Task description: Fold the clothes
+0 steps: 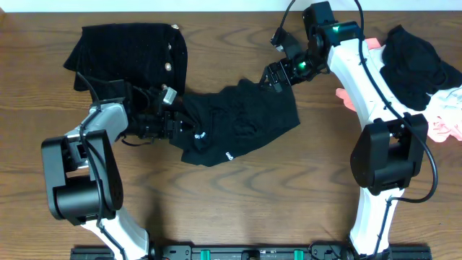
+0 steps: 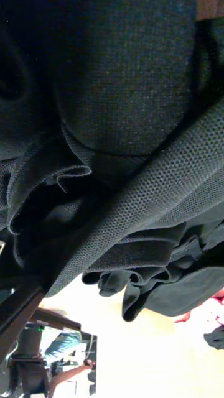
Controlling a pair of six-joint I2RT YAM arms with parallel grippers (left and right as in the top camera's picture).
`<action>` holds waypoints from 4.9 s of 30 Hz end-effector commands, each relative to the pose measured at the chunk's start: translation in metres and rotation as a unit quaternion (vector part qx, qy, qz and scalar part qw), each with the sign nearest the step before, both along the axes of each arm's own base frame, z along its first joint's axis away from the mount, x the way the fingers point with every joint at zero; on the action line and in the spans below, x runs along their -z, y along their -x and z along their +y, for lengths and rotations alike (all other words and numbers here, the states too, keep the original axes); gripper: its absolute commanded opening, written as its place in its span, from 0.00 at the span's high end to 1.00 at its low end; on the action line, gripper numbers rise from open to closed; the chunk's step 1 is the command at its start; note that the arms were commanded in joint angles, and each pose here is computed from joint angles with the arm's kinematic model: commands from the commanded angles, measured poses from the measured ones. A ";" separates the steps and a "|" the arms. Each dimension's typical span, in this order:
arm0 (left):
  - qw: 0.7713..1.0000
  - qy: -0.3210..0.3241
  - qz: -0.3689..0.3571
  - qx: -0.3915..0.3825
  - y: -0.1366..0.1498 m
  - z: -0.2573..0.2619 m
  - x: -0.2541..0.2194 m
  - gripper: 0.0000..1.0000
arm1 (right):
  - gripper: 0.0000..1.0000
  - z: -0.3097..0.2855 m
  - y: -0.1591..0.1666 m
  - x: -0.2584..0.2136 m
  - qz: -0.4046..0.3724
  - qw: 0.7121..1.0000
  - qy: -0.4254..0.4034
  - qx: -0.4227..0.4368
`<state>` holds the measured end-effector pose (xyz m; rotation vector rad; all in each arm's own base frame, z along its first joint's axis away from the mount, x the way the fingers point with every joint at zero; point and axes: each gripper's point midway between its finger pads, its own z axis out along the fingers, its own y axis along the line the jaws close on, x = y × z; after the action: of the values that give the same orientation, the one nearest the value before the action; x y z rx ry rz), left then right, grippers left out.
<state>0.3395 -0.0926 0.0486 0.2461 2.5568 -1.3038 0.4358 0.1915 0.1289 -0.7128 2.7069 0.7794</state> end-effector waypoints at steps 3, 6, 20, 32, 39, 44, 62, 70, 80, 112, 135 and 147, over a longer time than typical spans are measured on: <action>1.000 0.019 -0.010 -0.007 0.001 0.010 -0.001 0.27 | 0.01 0.002 -0.001 -0.006 -0.005 1.000 -0.007 -0.007; 0.998 0.057 -0.026 -0.009 0.004 0.015 -0.014 0.26 | 0.01 0.001 -0.001 -0.006 -0.004 1.000 -0.007 -0.006; 0.997 0.046 -0.015 0.063 0.023 -0.023 -0.010 0.27 | 0.01 0.000 -0.001 -0.006 -0.004 1.000 -0.007 -0.005; 0.999 -0.015 0.046 0.005 0.021 0.007 0.009 0.88 | 0.01 0.000 0.001 -0.005 0.000 1.000 -0.006 -0.005; 0.996 -0.011 0.071 -0.051 0.019 0.041 -0.004 0.94 | 0.01 -0.001 0.001 -0.005 0.000 1.000 -0.006 -0.005; 0.995 -0.013 0.058 -0.075 0.015 0.057 -0.023 0.94 | 0.01 -0.001 0.001 -0.005 0.000 1.000 -0.006 -0.005; 0.985 -0.126 0.048 -0.110 0.019 0.082 -0.035 0.34 | 0.01 -0.001 0.005 -0.004 0.009 1.000 -0.004 -0.005; 0.978 -0.170 0.069 -0.099 0.013 0.075 -0.007 0.30 | 0.01 -0.001 0.005 -0.004 0.009 1.000 -0.004 -0.005; 0.980 -0.170 0.074 -0.076 0.004 0.057 0.019 0.30 | 0.01 -0.002 0.005 -0.004 0.011 1.000 -0.003 -0.005; 0.993 -0.102 0.046 -0.021 -0.005 -0.006 0.017 0.43 | 0.01 -0.002 0.005 -0.004 0.011 1.000 -0.003 -0.005; 0.991 -0.105 0.079 0.007 0.008 -0.027 0.057 0.81 | 0.01 -0.001 0.005 -0.004 0.009 1.000 -0.004 -0.005; 0.984 -0.132 0.103 -0.067 -0.001 0.007 0.029 0.94 | 0.01 -0.005 0.003 -0.004 0.008 1.000 0.000 -0.001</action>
<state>0.3331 -0.1052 0.0070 0.0449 2.8590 -1.1101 0.4274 0.1892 0.1268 -0.7056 2.7477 0.7897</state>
